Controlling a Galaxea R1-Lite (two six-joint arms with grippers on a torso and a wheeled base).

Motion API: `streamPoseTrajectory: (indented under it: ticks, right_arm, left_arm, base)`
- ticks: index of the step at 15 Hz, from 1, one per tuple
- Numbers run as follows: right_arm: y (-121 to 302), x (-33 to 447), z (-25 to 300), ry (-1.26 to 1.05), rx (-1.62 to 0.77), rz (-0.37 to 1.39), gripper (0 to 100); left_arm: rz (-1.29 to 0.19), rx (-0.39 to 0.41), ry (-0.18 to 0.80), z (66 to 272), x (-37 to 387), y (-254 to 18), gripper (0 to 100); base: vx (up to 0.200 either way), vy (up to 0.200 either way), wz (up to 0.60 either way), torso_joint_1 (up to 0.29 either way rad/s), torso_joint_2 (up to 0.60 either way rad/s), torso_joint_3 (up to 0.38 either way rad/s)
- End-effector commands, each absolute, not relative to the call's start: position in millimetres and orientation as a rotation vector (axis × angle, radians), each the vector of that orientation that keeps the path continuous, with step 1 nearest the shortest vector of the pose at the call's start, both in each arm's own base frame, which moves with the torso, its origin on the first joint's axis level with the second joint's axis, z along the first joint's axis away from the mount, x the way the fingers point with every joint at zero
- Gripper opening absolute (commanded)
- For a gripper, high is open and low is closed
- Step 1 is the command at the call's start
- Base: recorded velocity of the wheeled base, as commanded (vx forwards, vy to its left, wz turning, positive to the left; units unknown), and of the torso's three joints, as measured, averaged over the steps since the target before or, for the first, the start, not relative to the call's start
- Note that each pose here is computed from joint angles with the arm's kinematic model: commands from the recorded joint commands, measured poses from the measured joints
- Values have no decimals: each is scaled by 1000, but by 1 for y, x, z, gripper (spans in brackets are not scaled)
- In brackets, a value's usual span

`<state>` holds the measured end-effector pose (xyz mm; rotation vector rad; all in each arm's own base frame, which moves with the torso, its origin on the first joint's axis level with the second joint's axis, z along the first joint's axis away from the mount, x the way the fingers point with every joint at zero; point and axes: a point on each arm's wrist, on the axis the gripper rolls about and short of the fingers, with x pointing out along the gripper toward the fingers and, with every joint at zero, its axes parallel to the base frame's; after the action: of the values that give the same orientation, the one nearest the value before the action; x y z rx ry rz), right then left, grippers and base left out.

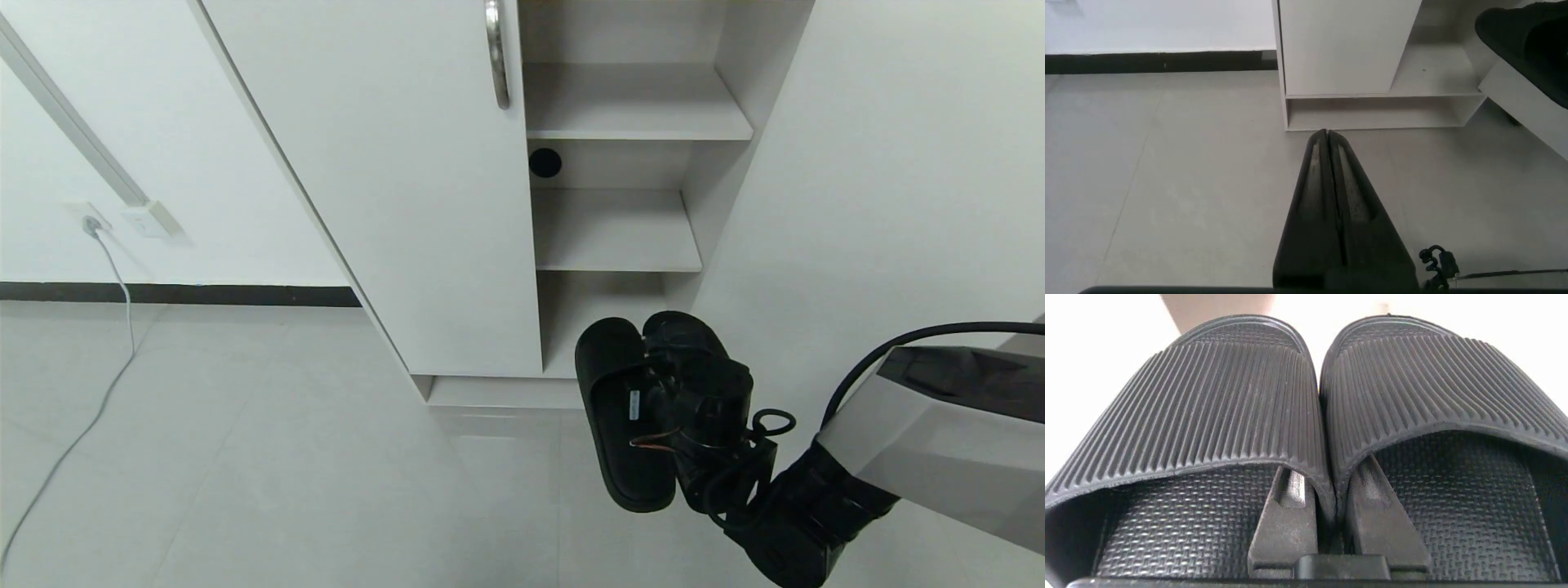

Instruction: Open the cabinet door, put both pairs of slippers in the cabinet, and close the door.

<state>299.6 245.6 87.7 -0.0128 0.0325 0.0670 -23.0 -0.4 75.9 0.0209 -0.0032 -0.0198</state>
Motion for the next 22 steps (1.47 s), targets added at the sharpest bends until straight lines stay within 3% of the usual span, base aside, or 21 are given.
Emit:
streamPoseTrajectory:
  ticks: [1,22]
  right_arm:
    - [241,303,87,35,-14,52,0]
    - [213,326,87,36,-17,-25,0]
  left_arm:
    - [-20,21,-2,76,-23,0,0]
    - [-20,21,-2,76,-23,0,0]
  base:
    - [0,0,0,0,0,0]
    - [0,0,0,0,0,0]
